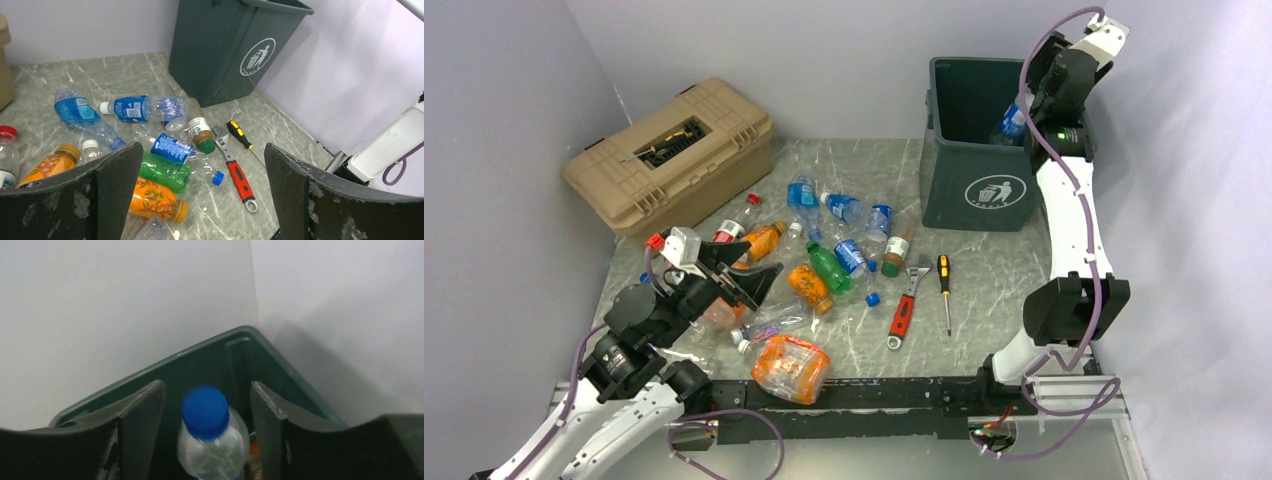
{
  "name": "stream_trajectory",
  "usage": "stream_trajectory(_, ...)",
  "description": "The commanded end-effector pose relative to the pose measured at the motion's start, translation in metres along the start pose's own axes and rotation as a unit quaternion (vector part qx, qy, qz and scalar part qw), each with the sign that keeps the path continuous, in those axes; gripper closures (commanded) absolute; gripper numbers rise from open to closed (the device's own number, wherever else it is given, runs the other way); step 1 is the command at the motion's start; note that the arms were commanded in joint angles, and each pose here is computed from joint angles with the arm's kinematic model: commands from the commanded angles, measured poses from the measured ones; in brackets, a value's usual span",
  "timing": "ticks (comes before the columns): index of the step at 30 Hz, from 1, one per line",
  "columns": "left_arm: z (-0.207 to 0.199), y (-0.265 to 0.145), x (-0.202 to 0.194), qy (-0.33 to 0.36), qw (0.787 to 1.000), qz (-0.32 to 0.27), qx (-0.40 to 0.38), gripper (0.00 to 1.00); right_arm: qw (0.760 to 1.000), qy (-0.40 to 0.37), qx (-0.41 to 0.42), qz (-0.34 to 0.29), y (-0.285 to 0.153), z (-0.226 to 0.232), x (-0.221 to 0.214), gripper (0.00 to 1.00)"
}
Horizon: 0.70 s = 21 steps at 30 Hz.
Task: Put the plastic bottles in the bin
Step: Place the plastic bottle in the trash bin.
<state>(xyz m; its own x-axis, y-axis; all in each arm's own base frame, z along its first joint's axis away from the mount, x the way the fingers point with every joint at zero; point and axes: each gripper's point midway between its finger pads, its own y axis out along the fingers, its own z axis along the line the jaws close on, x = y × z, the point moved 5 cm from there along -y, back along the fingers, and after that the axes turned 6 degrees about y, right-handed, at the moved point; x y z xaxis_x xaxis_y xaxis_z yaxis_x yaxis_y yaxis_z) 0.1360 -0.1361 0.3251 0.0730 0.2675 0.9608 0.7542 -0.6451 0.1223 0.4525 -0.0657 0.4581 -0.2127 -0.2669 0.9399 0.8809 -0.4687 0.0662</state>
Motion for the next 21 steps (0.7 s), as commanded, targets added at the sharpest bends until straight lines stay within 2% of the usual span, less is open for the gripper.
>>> stream_trajectory(1, -0.001, -0.003, 0.019, 0.005, 1.0, -0.016, 0.012, 0.03, 0.997, 0.055, 0.044, 0.023, 0.001, 0.012, 0.0, 0.19)
stream_trajectory(2, 0.0, -0.003, 0.02, 0.005, 1.0, -0.017, 0.014, 0.03, 0.997, 0.062, 0.05, 0.022, -0.001, 0.015, 0.006, 0.04)
stream_trajectory(3, 0.0, -0.004, 0.02, 0.005, 1.0, -0.017, 0.016, 0.03, 0.996, 0.068, 0.056, 0.019, -0.004, 0.017, 0.011, 0.01)
stream_trajectory(8, 0.008, -0.003, 0.018, -0.003, 0.999, -0.011, 0.05, 0.04, 0.989, 0.087, 0.12, -0.021, -0.043, 0.043, 0.057, 0.0)
stream_trajectory(12, 0.015, -0.001, 0.015, -0.008, 0.997, 0.005, 0.082, 0.04, 0.969, 0.061, 0.236, -0.028, -0.115, 0.107, 0.08, 0.0)
stream_trajectory(14, 0.017, 0.0, 0.014, -0.01, 0.996, 0.012, 0.09, 0.04, 0.951, 0.053, 0.305, -0.002, -0.155, 0.137, 0.076, 0.0)
stream_trajectory(16, 0.018, 0.001, 0.013, -0.011, 0.995, 0.014, 0.095, 0.04, 0.926, 0.067, 0.368, 0.05, -0.19, 0.156, 0.061, 0.0)
stream_trajectory(19, 0.02, 0.0, 0.013, -0.008, 0.995, 0.014, 0.101, 0.04, 0.881, 0.105, 0.439, 0.144, -0.238, 0.169, 0.023, 0.0)
stream_trajectory(21, 0.023, -0.001, 0.013, -0.005, 0.994, 0.014, 0.113, 0.03, 0.861, 0.126, 0.452, 0.195, -0.263, 0.166, -0.005, 0.0)
